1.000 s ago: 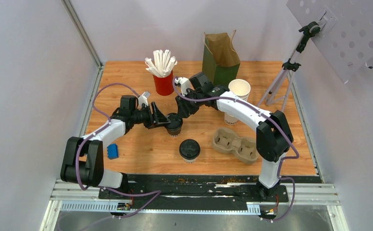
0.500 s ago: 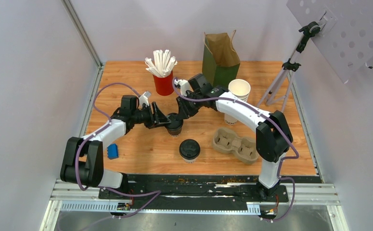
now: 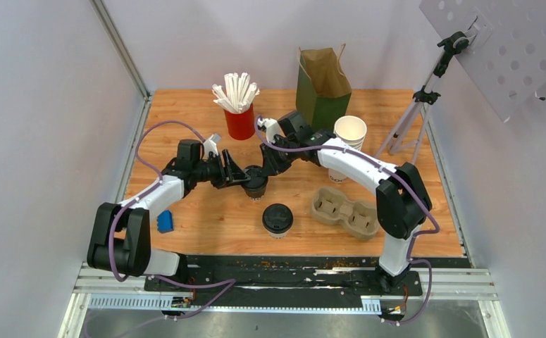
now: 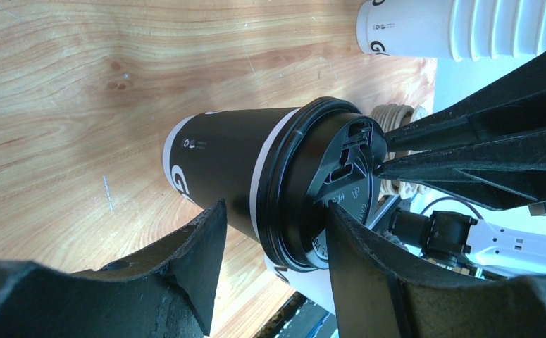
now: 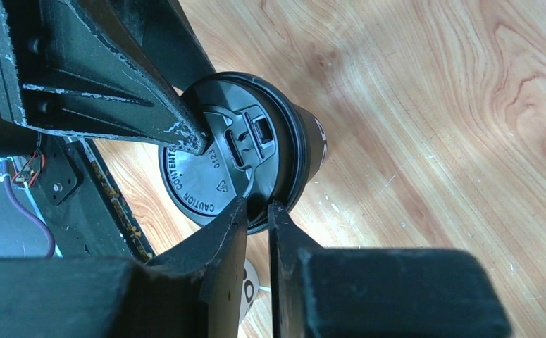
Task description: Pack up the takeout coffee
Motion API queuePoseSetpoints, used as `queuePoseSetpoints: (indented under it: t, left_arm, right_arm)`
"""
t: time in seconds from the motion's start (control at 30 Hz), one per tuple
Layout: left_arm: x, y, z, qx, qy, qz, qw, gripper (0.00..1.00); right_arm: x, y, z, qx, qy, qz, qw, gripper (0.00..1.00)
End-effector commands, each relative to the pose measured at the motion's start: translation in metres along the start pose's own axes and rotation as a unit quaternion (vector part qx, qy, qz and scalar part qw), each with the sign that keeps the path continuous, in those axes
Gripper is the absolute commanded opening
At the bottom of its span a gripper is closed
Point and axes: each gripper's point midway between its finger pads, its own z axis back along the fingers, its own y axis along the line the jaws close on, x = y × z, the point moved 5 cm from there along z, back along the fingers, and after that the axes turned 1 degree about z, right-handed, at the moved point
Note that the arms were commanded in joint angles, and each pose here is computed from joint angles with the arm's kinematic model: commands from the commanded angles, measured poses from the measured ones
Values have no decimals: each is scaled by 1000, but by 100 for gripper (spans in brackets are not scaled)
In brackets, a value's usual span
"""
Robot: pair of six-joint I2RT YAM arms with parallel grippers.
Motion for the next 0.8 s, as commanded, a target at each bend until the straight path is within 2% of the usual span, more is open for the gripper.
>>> queuePoseSetpoints:
  t: [0.0, 0.17, 0.4, 0.77]
  left_arm:
    - [-24, 32, 1, 75, 23, -2, 997, 60]
    - [-30, 36, 2, 82, 37, -8, 996, 60]
    - [-35, 42, 5, 100, 28, 6, 995, 60]
    - [-33, 25, 12, 63, -10, 9, 998, 60]
  right_arm:
    - [-46, -22, -17, -44, 71, -16, 996, 17]
    - [-65, -29, -23, -56, 91, -31, 994, 17]
    - [-86, -39, -31, -71, 111, -47, 990, 17]
    - [-37, -25, -32, -15, 53, -21, 998, 19]
